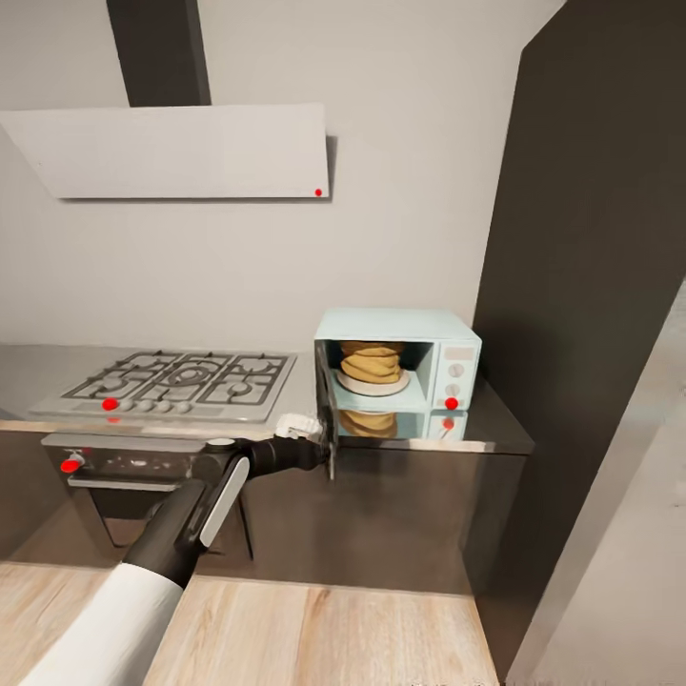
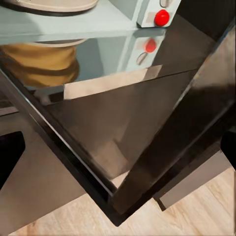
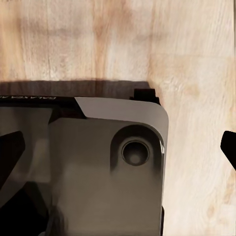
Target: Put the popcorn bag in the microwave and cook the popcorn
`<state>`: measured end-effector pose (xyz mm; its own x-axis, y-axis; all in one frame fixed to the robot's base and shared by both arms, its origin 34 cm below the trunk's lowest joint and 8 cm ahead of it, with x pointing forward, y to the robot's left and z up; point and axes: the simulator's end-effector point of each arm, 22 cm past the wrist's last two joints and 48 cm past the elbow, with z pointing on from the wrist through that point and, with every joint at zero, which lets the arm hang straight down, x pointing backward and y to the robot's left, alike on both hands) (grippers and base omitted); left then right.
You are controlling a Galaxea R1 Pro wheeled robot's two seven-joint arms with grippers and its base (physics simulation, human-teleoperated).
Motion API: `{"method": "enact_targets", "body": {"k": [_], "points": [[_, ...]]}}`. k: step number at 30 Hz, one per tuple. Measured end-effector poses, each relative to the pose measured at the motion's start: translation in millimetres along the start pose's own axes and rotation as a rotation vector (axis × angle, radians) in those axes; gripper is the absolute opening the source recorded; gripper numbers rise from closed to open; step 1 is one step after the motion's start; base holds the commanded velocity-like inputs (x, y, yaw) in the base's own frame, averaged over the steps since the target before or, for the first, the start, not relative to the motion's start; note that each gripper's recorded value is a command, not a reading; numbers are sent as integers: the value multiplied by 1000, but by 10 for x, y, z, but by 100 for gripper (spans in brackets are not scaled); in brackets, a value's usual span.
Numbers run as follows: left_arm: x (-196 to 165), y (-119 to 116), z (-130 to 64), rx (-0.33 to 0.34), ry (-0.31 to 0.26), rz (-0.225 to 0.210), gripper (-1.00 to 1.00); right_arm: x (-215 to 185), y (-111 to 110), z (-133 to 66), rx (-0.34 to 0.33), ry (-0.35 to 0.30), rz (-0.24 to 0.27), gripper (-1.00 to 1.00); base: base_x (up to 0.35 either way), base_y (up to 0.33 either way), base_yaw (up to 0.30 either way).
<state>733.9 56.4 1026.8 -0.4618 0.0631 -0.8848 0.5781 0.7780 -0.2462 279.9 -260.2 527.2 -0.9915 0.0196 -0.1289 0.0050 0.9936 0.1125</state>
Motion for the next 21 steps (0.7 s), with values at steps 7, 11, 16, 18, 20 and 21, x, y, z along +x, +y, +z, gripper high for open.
{"method": "enact_targets", "body": {"k": [7, 11, 16, 18, 20, 21], "points": [[-7, -6, 0, 1, -2, 1, 100, -3, -81, -10, 10, -2, 0, 100, 0, 0, -226], [0, 33, -10, -8, 0, 5, 100, 1, -100, -13, 13, -1, 0, 100, 0, 0, -226], [10, 85, -31, -16, 2, 3, 100, -7, -103, -13, 13, -3, 0, 100, 0, 0, -135], [12, 89, -35, -15, 3, 1, 100, -4, -103, -13, 13, -3, -1, 100, 0, 0, -17], [13, 92, -35, -16, 3, 1, 100, -7, -104, -13, 13, -3, -1, 100, 0, 0, -6], [13, 93, -36, -16, 3, 1, 100, -7, -104, -13, 13, -3, -1, 100, 0, 0, -2]]}}
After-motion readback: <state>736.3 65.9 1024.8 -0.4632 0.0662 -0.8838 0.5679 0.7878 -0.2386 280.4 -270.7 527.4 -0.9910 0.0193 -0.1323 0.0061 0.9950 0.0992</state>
